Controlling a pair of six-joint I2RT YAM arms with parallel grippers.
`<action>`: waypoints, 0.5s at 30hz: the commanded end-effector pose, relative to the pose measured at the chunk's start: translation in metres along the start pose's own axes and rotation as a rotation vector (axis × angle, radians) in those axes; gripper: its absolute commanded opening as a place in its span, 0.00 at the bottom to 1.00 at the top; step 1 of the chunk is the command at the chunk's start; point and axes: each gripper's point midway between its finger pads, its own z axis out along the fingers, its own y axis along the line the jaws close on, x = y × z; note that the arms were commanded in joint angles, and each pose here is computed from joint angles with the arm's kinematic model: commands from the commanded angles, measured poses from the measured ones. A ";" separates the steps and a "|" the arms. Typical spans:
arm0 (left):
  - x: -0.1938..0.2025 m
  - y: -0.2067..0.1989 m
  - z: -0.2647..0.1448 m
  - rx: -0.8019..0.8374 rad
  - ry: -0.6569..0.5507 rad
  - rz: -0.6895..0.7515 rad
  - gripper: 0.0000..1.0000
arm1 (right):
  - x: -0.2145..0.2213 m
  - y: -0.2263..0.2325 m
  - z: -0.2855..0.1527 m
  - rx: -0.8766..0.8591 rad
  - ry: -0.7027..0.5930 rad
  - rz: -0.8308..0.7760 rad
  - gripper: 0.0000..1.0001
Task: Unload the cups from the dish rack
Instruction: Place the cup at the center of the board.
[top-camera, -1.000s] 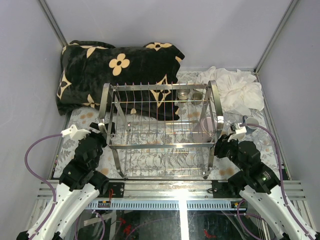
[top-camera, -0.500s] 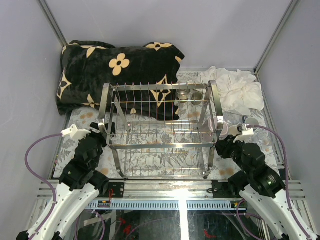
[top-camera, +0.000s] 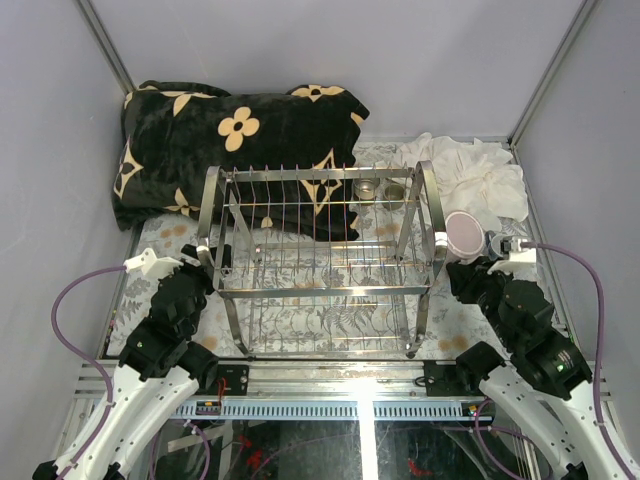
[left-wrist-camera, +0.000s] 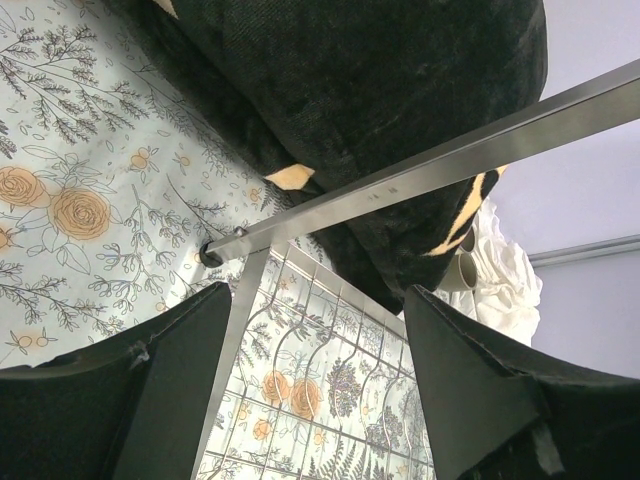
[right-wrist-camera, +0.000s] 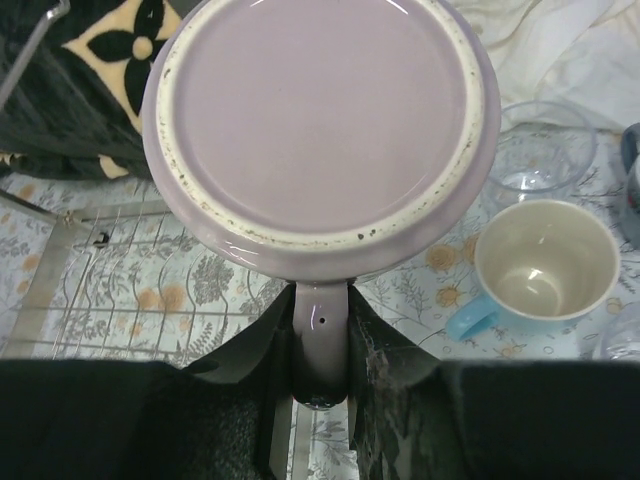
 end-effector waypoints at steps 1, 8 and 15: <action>-0.007 -0.012 0.001 0.041 -0.025 -0.009 0.70 | -0.087 0.016 -0.017 -0.018 -0.271 0.041 0.00; -0.007 -0.013 0.001 0.044 -0.024 -0.007 0.70 | -0.125 0.022 -0.020 0.016 -0.324 0.009 0.00; -0.008 -0.014 0.001 0.046 -0.023 -0.008 0.70 | -0.161 0.031 -0.027 0.026 -0.383 -0.017 0.00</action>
